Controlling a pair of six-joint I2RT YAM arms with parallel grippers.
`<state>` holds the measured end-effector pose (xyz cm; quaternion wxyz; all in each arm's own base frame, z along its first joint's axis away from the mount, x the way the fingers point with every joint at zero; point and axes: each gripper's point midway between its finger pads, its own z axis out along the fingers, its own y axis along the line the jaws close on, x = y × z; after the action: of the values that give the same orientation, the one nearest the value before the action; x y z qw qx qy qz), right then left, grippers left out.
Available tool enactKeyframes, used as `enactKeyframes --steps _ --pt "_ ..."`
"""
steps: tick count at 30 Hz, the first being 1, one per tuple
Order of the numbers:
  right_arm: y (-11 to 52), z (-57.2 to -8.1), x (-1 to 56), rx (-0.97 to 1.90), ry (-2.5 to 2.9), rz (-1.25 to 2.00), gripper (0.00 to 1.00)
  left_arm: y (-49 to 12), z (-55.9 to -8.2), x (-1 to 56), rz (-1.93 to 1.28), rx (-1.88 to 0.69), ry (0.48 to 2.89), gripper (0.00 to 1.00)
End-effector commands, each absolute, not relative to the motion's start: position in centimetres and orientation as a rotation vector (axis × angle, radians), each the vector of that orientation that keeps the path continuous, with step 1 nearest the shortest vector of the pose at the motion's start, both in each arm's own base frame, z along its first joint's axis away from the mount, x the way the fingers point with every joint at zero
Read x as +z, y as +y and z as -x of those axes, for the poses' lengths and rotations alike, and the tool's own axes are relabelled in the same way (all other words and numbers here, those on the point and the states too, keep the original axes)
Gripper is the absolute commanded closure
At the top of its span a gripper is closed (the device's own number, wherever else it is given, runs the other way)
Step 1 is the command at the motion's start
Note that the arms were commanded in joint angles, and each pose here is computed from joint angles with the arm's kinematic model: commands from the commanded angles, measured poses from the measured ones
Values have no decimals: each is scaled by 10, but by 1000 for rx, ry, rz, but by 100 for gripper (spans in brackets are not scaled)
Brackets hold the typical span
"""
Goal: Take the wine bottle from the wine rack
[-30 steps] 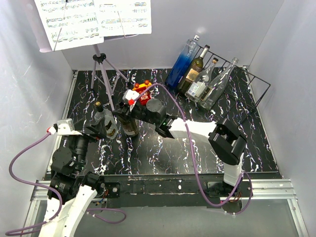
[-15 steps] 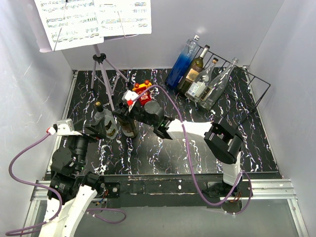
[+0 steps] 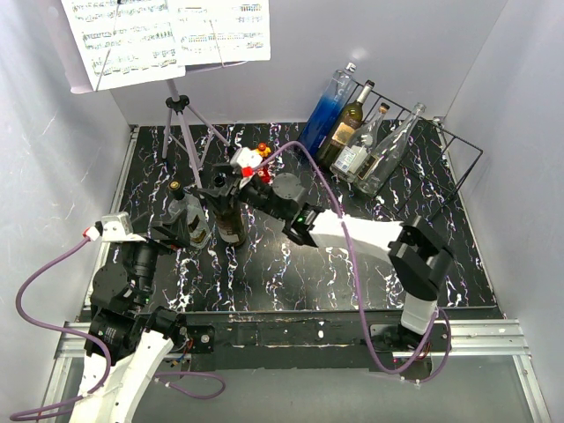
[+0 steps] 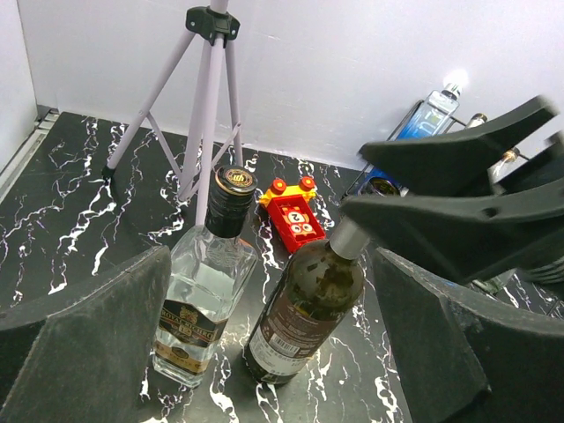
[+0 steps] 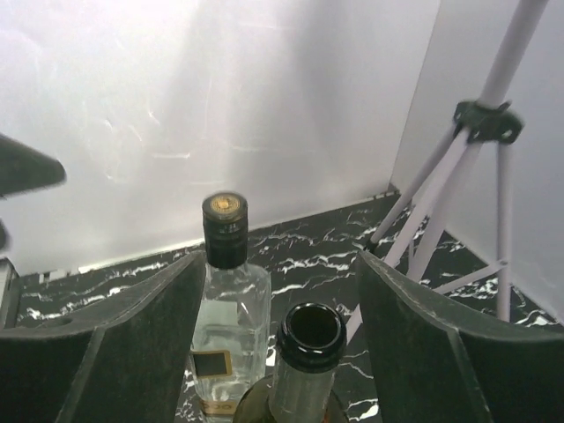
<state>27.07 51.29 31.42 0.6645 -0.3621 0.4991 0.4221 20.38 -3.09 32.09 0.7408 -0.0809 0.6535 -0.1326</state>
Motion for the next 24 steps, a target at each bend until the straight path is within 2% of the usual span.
enactKeyframes --steps 1,4,9,14,24 --pt "478 -257 382 958 1066 721 22 -36 -201 328 145 -318 1419 2" --pt "449 -269 388 889 1185 596 22 -40 -202 328 126 -329 1422 2" --pt "373 -307 385 596 1377 396 19 -43 -203 328 116 -340 1421 2" --pt "280 -359 350 322 1605 205 21 -47 -204 327 99 -352 1424 2" --pt "111 -446 319 68 1849 -211 28 -57 -207 324 54 -378 1453 2"
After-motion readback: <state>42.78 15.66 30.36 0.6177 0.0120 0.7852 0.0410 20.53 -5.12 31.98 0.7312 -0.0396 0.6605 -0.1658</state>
